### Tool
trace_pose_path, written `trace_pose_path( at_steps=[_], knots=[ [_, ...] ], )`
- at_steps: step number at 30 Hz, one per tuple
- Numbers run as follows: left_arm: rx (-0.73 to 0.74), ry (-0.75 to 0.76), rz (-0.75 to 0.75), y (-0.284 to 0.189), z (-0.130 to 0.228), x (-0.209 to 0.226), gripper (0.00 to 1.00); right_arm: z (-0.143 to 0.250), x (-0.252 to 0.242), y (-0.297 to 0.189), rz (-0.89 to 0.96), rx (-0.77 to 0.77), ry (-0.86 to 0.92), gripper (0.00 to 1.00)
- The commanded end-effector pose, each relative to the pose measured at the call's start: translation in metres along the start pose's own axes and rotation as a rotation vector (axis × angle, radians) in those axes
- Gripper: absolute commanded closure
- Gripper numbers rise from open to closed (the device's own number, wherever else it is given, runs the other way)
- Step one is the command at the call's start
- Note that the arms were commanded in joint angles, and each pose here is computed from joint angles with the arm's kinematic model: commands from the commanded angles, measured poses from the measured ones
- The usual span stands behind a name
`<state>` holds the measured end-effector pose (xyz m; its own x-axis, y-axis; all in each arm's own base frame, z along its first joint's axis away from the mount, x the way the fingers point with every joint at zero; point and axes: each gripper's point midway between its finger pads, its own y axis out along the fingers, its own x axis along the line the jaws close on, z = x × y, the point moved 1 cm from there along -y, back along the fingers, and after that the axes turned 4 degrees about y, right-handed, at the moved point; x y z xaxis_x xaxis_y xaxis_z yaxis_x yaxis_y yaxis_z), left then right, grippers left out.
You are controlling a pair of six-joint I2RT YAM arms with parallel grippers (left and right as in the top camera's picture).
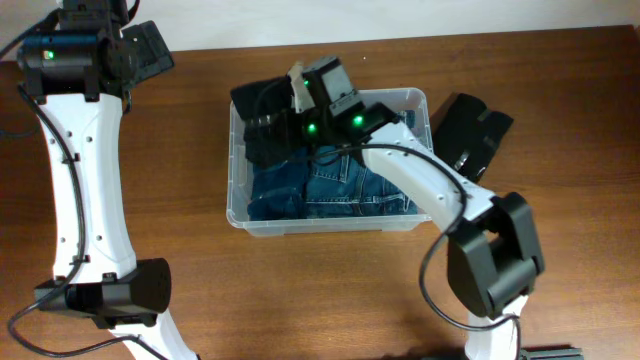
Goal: Pack container
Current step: 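Carry the black clothing into the bin and release it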
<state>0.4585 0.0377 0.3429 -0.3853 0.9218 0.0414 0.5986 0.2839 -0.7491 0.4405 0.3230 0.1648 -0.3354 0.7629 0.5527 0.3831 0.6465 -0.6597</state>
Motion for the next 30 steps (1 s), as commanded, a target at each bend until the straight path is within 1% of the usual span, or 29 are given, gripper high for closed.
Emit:
trace_pose_path(
  at_steps=[1, 3, 7, 9, 10, 11, 13, 14, 15, 18, 21, 30],
  knots=[
    [0.009, -0.015, -0.006, 0.005, 0.001, 0.002, 0.01, -0.002, -0.009, 0.008, 0.039, -0.013, 0.010, 0.80],
    [0.009, -0.014, -0.006, 0.005, 0.001, 0.001, 0.01, 0.001, -0.012, 0.012, 0.044, -0.003, 0.022, 0.80],
    [0.009, -0.014, -0.006, 0.005, 0.001, 0.002, 0.01, 0.004, -0.015, 0.012, 0.055, 0.006, 0.103, 0.81],
    [0.009, -0.015, -0.006, 0.005, 0.001, 0.002, 0.01, 0.004, -0.015, 0.012, 0.055, 0.005, 0.124, 0.79],
    [0.009, -0.015, -0.006, 0.005, 0.001, 0.002, 0.01, 0.005, -0.015, 0.012, 0.056, 0.007, 0.125, 0.74],
    [0.009, -0.014, -0.006, 0.005, 0.001, 0.002, 0.01, 0.006, -0.016, 0.012, 0.059, 0.012, 0.127, 0.68],
    [0.009, -0.014, -0.006, 0.005, 0.001, 0.001, 0.01, 0.009, -0.016, 0.012, 0.064, 0.025, 0.131, 0.46],
    [0.009, -0.014, -0.006, 0.005, 0.001, 0.002, 0.01, 0.011, -0.017, 0.012, 0.068, 0.031, 0.133, 0.38],
    [0.009, -0.014, -0.006, 0.005, 0.001, 0.002, 0.01, 0.012, -0.018, 0.012, 0.072, 0.038, 0.136, 0.35],
    [0.009, -0.015, -0.006, 0.005, 0.001, 0.002, 0.01, 0.014, -0.020, 0.009, 0.078, 0.047, 0.144, 0.30],
    [0.009, -0.014, -0.006, 0.005, 0.001, 0.002, 0.01, 0.007, -0.020, -0.002, 0.077, 0.030, 0.120, 0.26],
    [0.009, -0.015, -0.006, 0.005, 0.001, 0.002, 0.01, -0.026, 0.005, -0.057, 0.071, -0.099, -0.030, 0.27]
  ],
)
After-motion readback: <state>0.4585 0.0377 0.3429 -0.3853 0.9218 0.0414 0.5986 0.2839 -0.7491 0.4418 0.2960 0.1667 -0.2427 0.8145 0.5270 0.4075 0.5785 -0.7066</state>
